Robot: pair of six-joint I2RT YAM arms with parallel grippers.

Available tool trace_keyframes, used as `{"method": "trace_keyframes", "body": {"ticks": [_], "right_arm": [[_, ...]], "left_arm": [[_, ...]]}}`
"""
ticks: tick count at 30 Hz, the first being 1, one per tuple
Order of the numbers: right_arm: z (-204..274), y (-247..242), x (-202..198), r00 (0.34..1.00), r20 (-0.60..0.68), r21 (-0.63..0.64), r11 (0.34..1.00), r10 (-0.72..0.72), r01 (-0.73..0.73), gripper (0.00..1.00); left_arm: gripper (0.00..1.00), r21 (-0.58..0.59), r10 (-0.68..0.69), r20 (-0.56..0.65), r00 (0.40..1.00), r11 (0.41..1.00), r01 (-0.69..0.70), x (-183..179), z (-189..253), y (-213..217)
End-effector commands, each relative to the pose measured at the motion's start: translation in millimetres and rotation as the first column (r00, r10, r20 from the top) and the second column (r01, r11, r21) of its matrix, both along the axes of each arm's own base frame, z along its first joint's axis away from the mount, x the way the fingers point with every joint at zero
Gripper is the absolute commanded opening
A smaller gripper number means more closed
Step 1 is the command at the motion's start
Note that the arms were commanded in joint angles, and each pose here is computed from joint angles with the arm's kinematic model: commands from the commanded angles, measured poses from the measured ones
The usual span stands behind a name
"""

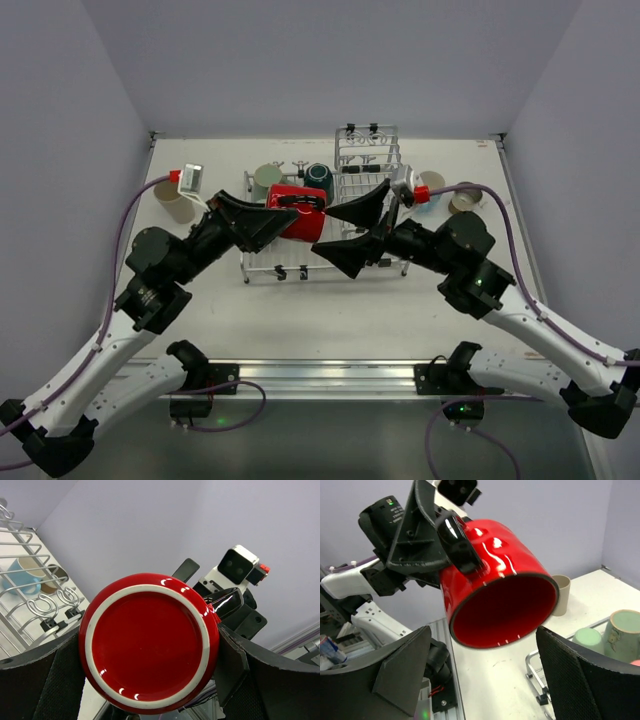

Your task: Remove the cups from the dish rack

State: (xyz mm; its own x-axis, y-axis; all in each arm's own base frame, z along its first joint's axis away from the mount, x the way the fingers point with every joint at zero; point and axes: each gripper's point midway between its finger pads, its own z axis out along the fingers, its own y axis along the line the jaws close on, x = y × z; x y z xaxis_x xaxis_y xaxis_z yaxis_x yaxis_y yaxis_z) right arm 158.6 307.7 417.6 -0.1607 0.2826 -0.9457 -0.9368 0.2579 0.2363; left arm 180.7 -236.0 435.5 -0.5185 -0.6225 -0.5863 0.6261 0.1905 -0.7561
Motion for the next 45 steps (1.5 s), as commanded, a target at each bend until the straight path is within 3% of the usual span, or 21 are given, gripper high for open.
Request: {"method": "trace_keyframes", "body": {"ticks": [1,8,11,14,15,17,18,19,22,25,34,37,40,42,45], "right_arm": [[30,13,-12,0.994,0.061,0.054,0.994,0.090,-0.093,0.87],[33,39,-11,0.988,0.045,0.113,0.982,0.145,-0.149,0.79],[36,41,-11,0.988,0.050,0.166,0.974,0.147,-0.153,0.66],[41,36,-11,0.990,0.053,0.221,0.966,0.129,-0.137,0.34],[42,34,-10,0.992,0.050,0.232,0.964,0.119,-0.128,0.15],[44,27,-12,0.993,0.046,0.255,0.960,0.106,-0.114,0.02],[44,25,-9,0.995,0.037,0.263,0.960,0.090,-0.096,0.00],[41,24,-8,0.996,0.019,0.259,0.962,0.083,-0.086,0.00],[37,16,-6,0.998,-0.021,0.245,0.968,0.052,-0.045,0.00],[36,7,-10,0.998,-0.047,0.226,0.974,0.039,-0.028,0.00],[23,-20,3,0.985,-0.120,0.114,0.984,-0.126,0.139,0.00],[20,-50,18,0.948,-0.142,0.046,0.955,-0.284,0.293,0.00],[6,-102,41,0.841,-0.189,-0.073,0.861,-0.507,0.503,0.00],[-14,-151,63,0.692,-0.208,-0.176,0.723,-0.691,0.668,0.00],[-29,-209,80,0.507,-0.210,-0.236,0.547,-0.836,0.803,0.00]], "left_arm": [[0.00,-0.083,-0.035,0.075,0.997,0.996,0.041,-10,26,-2],[0.00,-0.090,-0.062,0.071,0.996,0.994,0.068,-10,22,-9],[0.00,-0.101,-0.074,0.071,0.995,0.992,0.081,-13,20,-11],[0.08,-0.099,-0.075,0.070,0.995,0.992,0.082,-14,18,-11],[0.12,-0.096,-0.074,0.070,0.995,0.992,0.081,-14,18,-10],[0.35,-0.081,-0.067,0.076,0.995,0.994,0.073,-15,16,-9],[0.46,-0.071,-0.064,0.082,0.995,0.995,0.070,-16,16,-9],[0.64,-0.048,-0.046,0.107,0.993,0.998,0.052,-15,16,-7],[0.86,0.061,0.027,0.131,0.991,0.998,-0.035,-8,9,1],[1.00,0.156,0.088,0.163,0.983,0.981,-0.113,-3,1,11],[1.00,0.319,0.123,0.299,0.946,0.922,-0.221,-11,-11,35],[1.00,0.380,0.148,0.318,0.936,0.885,-0.269,-8,-24,44],[1.00,0.502,0.207,0.275,0.939,0.802,-0.324,4,-66,59],[1.00,0.558,0.272,0.269,0.924,0.738,-0.380,15,-84,72],[1.00,0.629,0.298,0.261,0.918,0.669,-0.396,23,-115,80]]}}
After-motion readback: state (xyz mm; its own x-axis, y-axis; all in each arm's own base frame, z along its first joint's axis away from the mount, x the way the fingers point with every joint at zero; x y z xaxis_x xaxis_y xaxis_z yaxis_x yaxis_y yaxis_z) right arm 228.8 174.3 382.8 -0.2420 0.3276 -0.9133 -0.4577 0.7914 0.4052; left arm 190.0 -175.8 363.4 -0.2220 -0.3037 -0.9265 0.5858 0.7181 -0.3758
